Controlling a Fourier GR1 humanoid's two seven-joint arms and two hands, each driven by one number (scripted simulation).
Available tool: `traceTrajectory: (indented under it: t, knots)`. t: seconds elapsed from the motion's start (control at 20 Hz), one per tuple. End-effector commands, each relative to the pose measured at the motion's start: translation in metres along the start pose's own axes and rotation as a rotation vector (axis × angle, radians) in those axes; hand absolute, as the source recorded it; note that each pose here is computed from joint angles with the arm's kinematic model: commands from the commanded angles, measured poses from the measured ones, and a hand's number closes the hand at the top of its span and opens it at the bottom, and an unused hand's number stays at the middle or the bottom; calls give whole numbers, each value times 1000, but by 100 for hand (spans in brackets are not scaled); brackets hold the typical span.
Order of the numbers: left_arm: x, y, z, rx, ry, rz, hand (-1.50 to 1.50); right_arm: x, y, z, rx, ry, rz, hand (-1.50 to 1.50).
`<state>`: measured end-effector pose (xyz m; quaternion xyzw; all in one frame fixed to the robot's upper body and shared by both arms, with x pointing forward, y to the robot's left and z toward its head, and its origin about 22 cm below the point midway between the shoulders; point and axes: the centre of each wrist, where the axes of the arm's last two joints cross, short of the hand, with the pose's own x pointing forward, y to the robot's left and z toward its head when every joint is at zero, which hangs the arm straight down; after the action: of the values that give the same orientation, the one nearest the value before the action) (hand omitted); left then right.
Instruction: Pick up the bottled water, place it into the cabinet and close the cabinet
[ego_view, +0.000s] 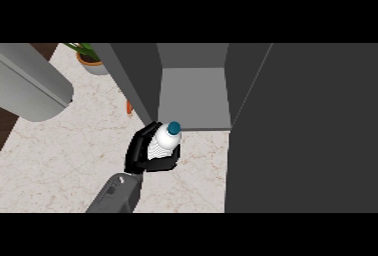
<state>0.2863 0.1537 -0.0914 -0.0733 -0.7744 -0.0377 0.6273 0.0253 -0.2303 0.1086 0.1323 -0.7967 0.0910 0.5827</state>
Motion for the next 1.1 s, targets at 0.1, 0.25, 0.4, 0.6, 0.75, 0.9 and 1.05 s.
traceTrajectory:
  t: [0.1, 0.25, 0.4, 0.6, 0.75, 0.9, 1.05]
  knots:
    - [41, -46, -41, 16, 27, -25, 150, 24, -3, -5, -3, -63, -11, -150]
    - [44, -48, -58, 13, 55, 9, 150, 18, 1, -10, -22, -57, -15, -150]
    - [66, -64, -84, 59, 48, -50, 150, 27, -7, -3, -29, -65, -1, -150]
    - [84, -72, -113, 88, 70, -88, 150, 31, -8, -3, -42, -62, 0, -150]
    - [80, -69, -121, 95, 116, -70, 150, 23, -12, -1, -12, -66, -9, -150]
    - [94, -65, -145, 149, 138, -52, 150, 16, -14, 2, -15, -83, -2, -150]
    - [84, -57, -148, 223, 129, -143, 150, 17, -19, 2, 1, -83, -2, -150]
